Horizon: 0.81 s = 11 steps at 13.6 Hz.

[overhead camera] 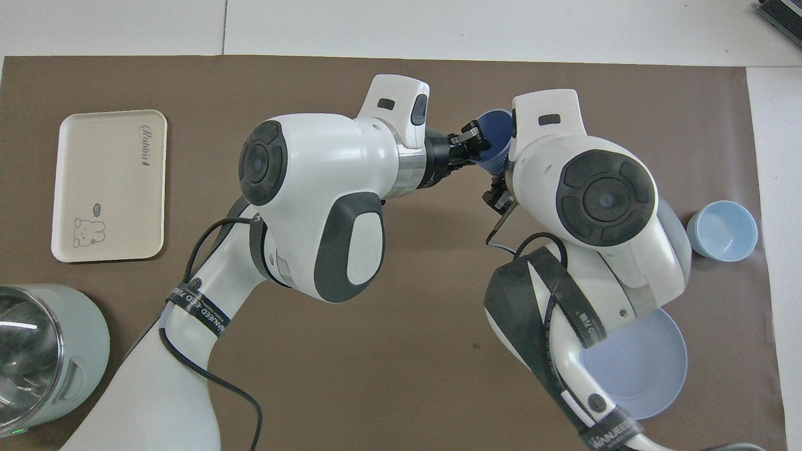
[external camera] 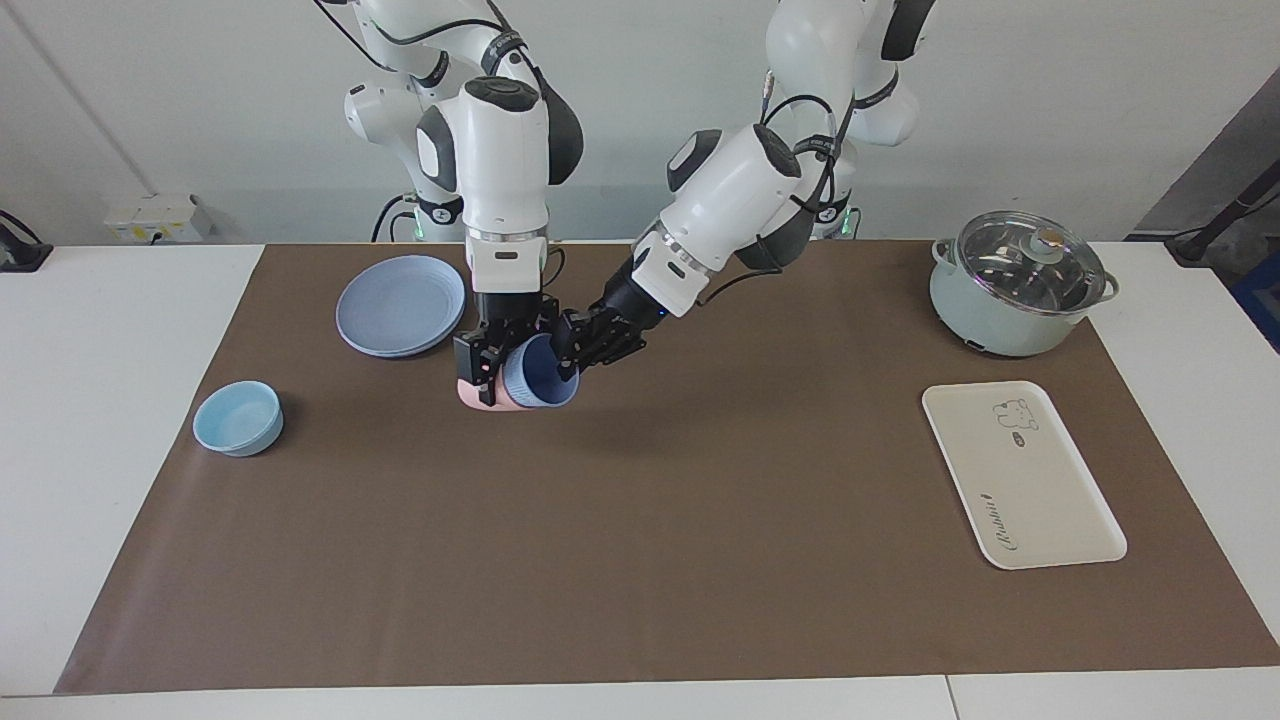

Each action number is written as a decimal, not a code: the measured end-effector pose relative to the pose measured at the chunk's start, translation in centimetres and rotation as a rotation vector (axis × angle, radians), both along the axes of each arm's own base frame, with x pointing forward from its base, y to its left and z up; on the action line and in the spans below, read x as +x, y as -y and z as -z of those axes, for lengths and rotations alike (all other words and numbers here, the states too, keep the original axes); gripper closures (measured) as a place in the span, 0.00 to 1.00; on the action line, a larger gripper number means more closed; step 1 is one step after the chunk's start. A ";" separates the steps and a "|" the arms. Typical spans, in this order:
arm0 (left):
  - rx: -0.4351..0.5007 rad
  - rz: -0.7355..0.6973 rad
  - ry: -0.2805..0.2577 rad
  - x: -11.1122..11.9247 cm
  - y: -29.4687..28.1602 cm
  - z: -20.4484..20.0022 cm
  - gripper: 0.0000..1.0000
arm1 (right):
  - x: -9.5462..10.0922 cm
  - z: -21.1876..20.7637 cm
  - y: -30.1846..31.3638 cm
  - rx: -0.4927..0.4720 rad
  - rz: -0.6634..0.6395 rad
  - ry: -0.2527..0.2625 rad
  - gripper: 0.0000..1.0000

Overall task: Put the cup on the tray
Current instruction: 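Grasp the blue cup with the left gripper and pull it from the pink cup, then carry the blue cup onto the tray with the left gripper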

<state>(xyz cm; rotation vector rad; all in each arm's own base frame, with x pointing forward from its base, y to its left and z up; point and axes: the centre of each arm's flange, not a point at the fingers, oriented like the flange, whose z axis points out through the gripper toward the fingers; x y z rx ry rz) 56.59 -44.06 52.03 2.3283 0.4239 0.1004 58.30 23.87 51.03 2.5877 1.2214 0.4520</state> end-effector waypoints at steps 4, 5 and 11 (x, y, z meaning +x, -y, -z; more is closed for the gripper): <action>-0.008 -0.008 -0.023 3.1 -4.3 -3.6 0.92 | 0.2 -0.1 0.4 0.000 0.007 0.002 0.16; -0.005 -0.010 -0.035 3.8 -5.6 -4.2 0.92 | 0.2 -0.1 0.4 0.000 0.008 0.002 0.16; 0.143 -0.057 -0.066 8.6 -18.8 -6.6 0.92 | 1.3 -0.4 1.9 0.030 0.029 0.051 0.16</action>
